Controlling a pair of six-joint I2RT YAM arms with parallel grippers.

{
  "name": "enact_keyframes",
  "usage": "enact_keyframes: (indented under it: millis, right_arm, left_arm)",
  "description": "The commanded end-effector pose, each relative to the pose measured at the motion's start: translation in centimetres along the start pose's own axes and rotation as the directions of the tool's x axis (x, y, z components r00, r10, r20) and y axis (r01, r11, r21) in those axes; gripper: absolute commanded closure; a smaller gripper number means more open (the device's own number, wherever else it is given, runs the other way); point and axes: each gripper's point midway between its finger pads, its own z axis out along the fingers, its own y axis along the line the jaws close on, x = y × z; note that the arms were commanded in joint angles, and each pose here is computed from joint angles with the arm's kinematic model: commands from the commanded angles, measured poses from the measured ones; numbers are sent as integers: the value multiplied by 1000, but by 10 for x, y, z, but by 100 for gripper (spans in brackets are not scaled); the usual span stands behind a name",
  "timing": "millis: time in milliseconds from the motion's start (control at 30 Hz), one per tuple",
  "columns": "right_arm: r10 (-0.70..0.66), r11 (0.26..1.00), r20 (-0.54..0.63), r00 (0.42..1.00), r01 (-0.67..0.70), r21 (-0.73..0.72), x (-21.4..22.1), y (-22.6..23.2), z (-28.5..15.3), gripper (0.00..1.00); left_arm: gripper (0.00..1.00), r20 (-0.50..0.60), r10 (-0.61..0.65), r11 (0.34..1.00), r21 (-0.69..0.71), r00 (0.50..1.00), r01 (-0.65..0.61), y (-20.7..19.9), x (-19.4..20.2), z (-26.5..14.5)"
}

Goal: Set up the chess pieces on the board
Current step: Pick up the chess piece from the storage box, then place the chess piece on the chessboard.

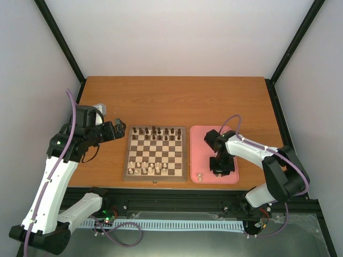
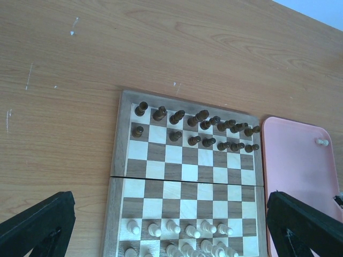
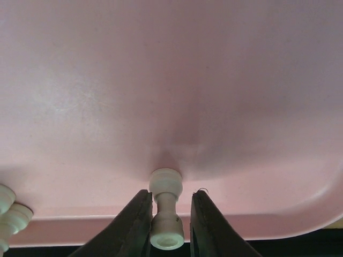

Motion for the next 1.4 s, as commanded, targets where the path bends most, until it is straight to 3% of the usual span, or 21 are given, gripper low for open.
enact_keyframes:
  millis: [0, 200, 433, 767, 1033, 1367]
  right_arm:
    - [6, 1000, 32, 999, -6, -6, -8, 2, -8, 82]
    - [7, 1000, 70, 997, -9, 14, -12, -3, -20, 93]
    - [-14, 1000, 173, 985, 10, 26, -32, 1, -61, 96]
    - [-152, 986, 235, 960, 164, -29, -34, 78, -112, 96]
    - [-323, 943, 159, 933, 332, -32, 5, 161, -87, 95]
    - [-398, 914, 120, 910, 404, -29, 18, 193, -60, 94]
  left_arm:
    - [0, 31, 10, 1000, -2, 999, -10, 0, -6, -4]
    - [0, 36, 9, 1000, 0, 999, -9, 0, -6, -7]
    - [0, 33, 5, 1000, 8, 999, -6, 0, -3, -8]
    - [0, 44, 4, 1000, 21, 999, -5, -3, -6, -11]
    - [0, 53, 7, 1000, 23, 999, -8, -5, -9, -13]
    - [0, 54, 10, 1000, 19, 998, -11, -3, -7, -15]
